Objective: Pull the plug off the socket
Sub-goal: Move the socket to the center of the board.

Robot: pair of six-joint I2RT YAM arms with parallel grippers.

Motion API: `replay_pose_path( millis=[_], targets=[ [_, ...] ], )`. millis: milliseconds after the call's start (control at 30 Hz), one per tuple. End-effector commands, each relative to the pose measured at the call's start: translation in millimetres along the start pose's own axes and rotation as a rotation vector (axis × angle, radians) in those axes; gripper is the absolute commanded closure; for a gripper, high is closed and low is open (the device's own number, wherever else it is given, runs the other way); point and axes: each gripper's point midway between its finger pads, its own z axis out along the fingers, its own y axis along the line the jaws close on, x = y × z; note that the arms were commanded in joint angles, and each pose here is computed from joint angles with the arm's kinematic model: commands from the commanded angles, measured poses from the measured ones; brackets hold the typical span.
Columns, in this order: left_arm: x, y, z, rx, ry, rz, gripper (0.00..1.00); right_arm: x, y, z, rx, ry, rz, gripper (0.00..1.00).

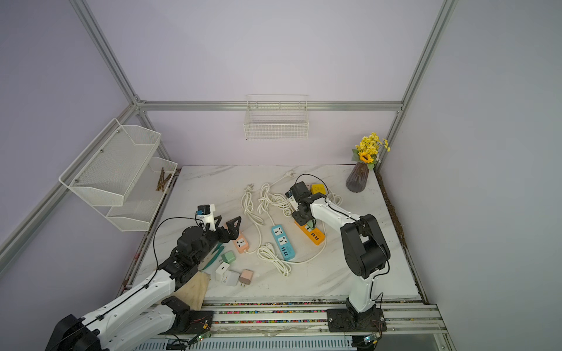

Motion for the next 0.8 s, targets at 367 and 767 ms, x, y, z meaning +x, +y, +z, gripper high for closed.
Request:
replay_pose_path(
  millis=[367,767],
  targets=[
    [-15,-10,-5,0.052,-0.045,-0.003,0.00,30,18,-12,-0.060,0.066,0.486,0.82],
    [-4,-50,6,0.278,0.023,-0.045,0.00,45,54,1,-0.078,0.136,0.556,0.78]
  ],
)
